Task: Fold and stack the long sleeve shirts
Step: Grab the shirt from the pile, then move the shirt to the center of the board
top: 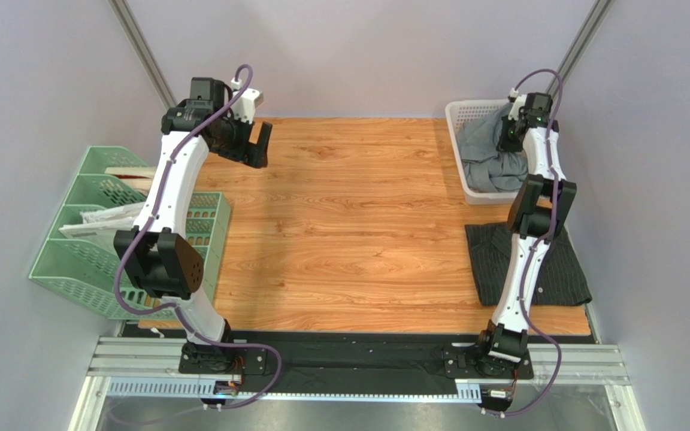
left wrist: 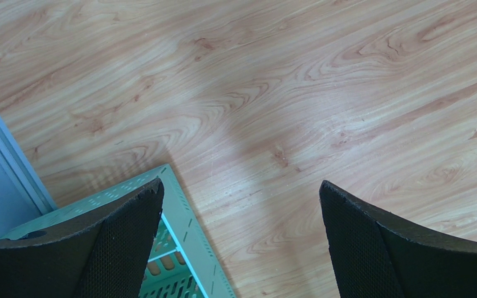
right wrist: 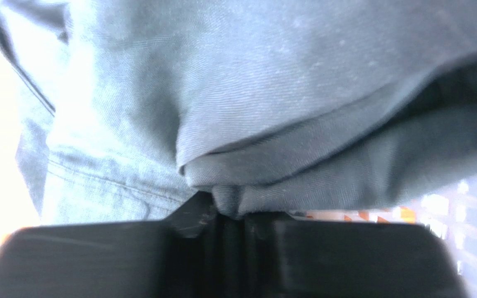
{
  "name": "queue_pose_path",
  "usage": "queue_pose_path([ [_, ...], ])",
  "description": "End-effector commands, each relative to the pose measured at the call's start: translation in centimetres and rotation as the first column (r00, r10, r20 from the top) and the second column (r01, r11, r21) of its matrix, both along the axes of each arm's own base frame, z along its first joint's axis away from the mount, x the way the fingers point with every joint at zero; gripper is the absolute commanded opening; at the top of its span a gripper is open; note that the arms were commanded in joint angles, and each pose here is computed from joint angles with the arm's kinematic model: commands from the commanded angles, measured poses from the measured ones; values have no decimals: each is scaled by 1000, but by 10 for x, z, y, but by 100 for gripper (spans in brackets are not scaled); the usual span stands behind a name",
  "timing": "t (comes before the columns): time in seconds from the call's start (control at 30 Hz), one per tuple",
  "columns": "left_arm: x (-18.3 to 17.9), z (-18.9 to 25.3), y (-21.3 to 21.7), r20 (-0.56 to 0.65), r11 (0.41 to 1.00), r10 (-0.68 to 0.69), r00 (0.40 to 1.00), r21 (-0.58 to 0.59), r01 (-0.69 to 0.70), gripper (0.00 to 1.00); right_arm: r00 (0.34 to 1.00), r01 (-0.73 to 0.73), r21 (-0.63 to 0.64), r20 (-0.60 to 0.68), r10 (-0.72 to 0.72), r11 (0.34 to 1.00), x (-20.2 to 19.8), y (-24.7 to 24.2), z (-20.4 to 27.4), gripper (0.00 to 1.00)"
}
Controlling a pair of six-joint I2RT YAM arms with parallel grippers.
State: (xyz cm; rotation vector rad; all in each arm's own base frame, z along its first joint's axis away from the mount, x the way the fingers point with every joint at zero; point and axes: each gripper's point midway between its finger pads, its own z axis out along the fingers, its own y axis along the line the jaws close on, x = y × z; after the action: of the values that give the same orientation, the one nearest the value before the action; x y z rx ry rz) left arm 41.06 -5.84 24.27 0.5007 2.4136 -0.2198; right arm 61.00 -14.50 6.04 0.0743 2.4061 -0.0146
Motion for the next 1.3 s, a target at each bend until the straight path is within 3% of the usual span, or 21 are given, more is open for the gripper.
queue_pose_path([
  [0.0,5,22,6,59,1000,2,998,5,-2,99,968,-75,62,242,58,995,7,28,133,0],
  [0.13,6,32,4,92,1000,-1,996,-25,4,99,890,-112,119,454,46,987,-7,47,248,0],
  [0.2,6,37,1,112,999,-12,994,-36,16,99,819,-151,154,572,36,976,-20,63,314,0],
  [0.43,5,49,-3,163,997,-14,986,-69,25,99,566,-296,237,824,-30,925,-76,114,476,0],
  [0.67,1,58,-2,191,997,-4,982,-73,19,99,301,-476,201,952,-56,856,-134,180,586,0],
  [0.87,-5,62,-2,199,995,19,980,-102,2,99,83,-579,72,996,-30,812,-179,248,642,0],
  [0.97,-13,64,-6,194,988,-1,981,-149,30,99,53,-634,10,998,31,774,-191,288,639,0],
  [1.07,-23,64,-17,163,977,-47,985,-199,80,99,78,-694,-5,994,82,720,-194,328,621,0],
  [1.2,-27,64,-10,153,966,-54,987,-241,90,99,125,-749,16,985,117,662,-199,361,602,0],
  [1.27,-27,63,-6,144,966,-42,989,-248,77,99,206,-751,61,968,146,658,-188,371,574,0],
])
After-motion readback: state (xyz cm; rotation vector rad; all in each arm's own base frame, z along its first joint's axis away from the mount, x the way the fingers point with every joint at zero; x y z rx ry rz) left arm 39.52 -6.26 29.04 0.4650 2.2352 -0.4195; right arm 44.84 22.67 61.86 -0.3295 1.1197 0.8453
